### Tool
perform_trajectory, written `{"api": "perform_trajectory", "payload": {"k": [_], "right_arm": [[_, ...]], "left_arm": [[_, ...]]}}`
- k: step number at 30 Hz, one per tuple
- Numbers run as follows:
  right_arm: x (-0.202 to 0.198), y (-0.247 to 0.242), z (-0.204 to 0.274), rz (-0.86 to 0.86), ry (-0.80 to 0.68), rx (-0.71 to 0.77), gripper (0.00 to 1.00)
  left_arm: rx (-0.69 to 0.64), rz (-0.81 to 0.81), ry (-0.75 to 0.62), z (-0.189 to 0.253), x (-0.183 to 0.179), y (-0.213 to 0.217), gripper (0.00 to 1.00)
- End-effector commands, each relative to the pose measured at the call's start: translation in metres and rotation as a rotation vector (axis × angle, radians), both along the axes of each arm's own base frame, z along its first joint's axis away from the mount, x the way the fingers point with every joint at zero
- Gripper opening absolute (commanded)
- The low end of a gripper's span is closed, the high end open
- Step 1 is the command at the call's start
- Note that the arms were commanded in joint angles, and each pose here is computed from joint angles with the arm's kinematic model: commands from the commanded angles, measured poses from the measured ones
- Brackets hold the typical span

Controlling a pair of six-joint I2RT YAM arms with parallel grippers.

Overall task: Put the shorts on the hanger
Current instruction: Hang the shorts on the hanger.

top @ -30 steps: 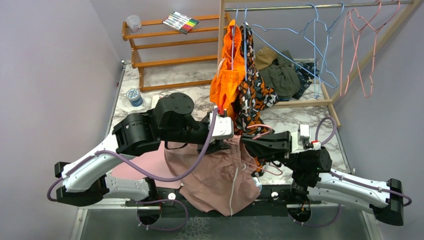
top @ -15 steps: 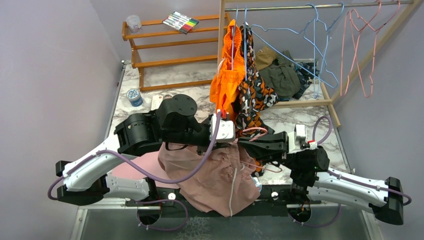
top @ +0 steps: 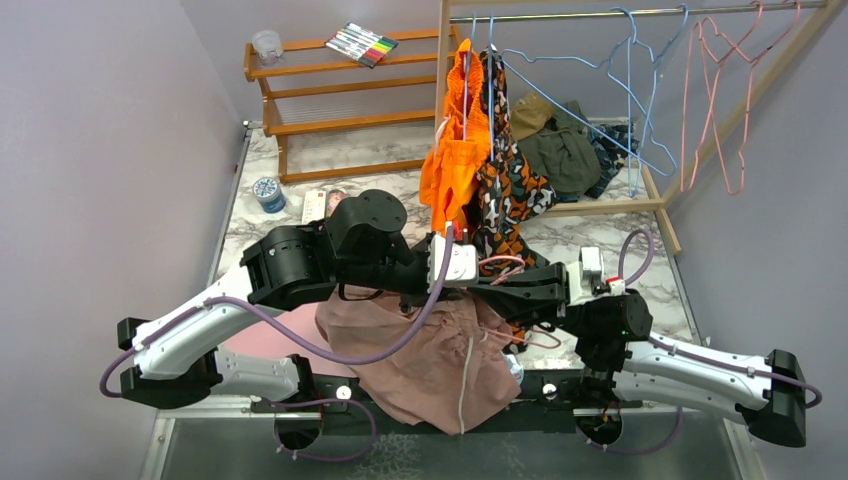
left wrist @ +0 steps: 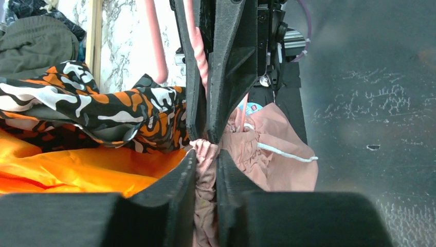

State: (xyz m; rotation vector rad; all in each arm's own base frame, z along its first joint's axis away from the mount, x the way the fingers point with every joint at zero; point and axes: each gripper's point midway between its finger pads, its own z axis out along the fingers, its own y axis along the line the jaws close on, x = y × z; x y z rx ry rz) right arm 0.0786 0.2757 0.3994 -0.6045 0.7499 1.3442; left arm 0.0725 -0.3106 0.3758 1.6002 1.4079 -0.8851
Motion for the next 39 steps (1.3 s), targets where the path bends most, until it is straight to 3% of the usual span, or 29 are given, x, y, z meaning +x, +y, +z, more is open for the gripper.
{"api": "perform_trajectory", "payload": {"k": [1, 2, 7, 13, 16, 19, 24, 28, 33, 39], "right_arm": [[-0.012, -0.011, 0.034, 0.033, -0.055, 0.094, 0.01], [-0.012, -0.011, 0.035, 0.034, -0.056, 0.094, 0.01], [-0.008, -0.009, 0.031, 0.016, -0.045, 0.06, 0.01], [-0.004, -0.012, 0.033, -0.027, -0.037, 0.005, 0.27], [-0.002, -0.015, 0.037, -0.049, -0.041, -0.006, 0.34], [0.001, -0.016, 0.04, -0.07, -0.043, -0.018, 0.35], [0.006, -0.018, 0.04, -0.103, -0.033, -0.036, 0.3], [0.006, -0.019, 0.04, -0.107, -0.03, -0.035, 0.01], [0.001, -0.018, 0.051, -0.073, -0.043, 0.011, 0.01], [-0.001, -0.018, 0.057, -0.053, -0.042, 0.05, 0.01]], "left_arm": [[-0.002, -0.076, 0.037, -0.007, -0.014, -0.012, 0.08], [0.002, -0.078, 0.038, -0.009, -0.014, -0.012, 0.0], [-0.006, -0.05, 0.029, -0.01, -0.01, -0.009, 0.0], [-0.063, -0.029, 0.014, -0.003, -0.01, -0.003, 0.0], [-0.076, -0.021, 0.012, -0.003, -0.01, -0.001, 0.0], [-0.082, -0.019, 0.011, -0.003, -0.01, -0.001, 0.0], [-0.09, -0.01, 0.008, -0.004, -0.009, 0.001, 0.0], [-0.107, -0.005, 0.008, -0.002, -0.009, 0.002, 0.0], [-0.13, -0.013, 0.011, -0.001, -0.01, -0.002, 0.01], [-0.14, -0.034, 0.025, 0.001, -0.012, -0.01, 0.12]]}}
